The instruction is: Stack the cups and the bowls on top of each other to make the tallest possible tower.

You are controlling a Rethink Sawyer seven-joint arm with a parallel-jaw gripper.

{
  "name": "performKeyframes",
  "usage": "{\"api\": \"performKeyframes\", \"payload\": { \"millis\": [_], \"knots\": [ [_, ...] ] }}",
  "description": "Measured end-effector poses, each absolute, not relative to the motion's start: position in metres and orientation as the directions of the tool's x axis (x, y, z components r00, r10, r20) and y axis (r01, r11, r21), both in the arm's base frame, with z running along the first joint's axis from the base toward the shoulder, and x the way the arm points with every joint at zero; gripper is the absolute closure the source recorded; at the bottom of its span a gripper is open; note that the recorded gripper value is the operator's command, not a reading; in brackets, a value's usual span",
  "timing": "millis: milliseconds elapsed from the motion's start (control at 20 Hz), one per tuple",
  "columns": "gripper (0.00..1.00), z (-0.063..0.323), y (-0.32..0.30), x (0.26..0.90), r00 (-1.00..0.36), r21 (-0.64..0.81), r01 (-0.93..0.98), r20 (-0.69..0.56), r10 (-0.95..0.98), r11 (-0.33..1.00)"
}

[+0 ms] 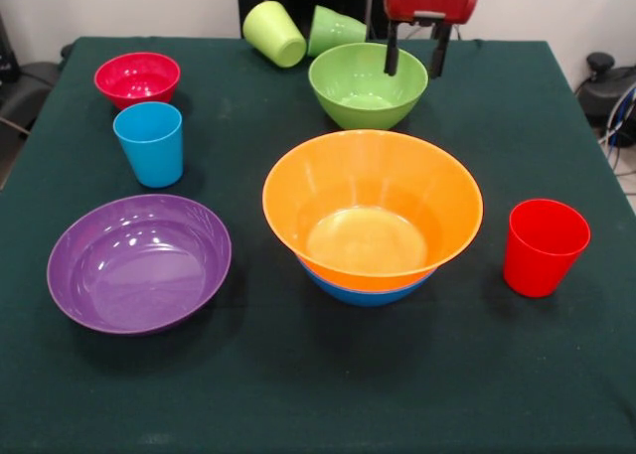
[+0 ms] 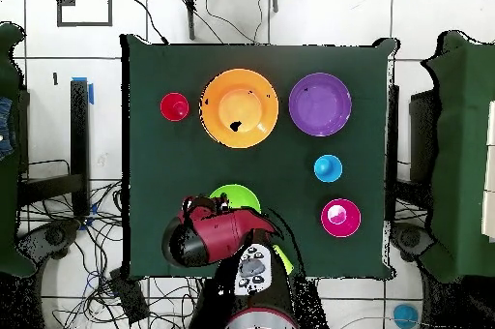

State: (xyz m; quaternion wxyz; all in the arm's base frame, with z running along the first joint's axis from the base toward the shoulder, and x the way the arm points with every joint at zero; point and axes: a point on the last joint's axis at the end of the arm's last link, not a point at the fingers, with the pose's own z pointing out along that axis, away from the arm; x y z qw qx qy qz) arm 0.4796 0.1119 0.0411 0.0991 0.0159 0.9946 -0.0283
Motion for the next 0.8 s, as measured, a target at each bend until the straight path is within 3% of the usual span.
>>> {"api": "performKeyframes", "payload": {
  "millis": [500,800],
  "knots": [
    [0.00,0.033,0.119,0.476,-0.981,-0.041,0.025,-0.195,0.016,0.999],
    [0.00,0.006,0.129,0.459,-0.983,-0.032,0.000,-0.185,-0.006,0.999]
  ]
}}
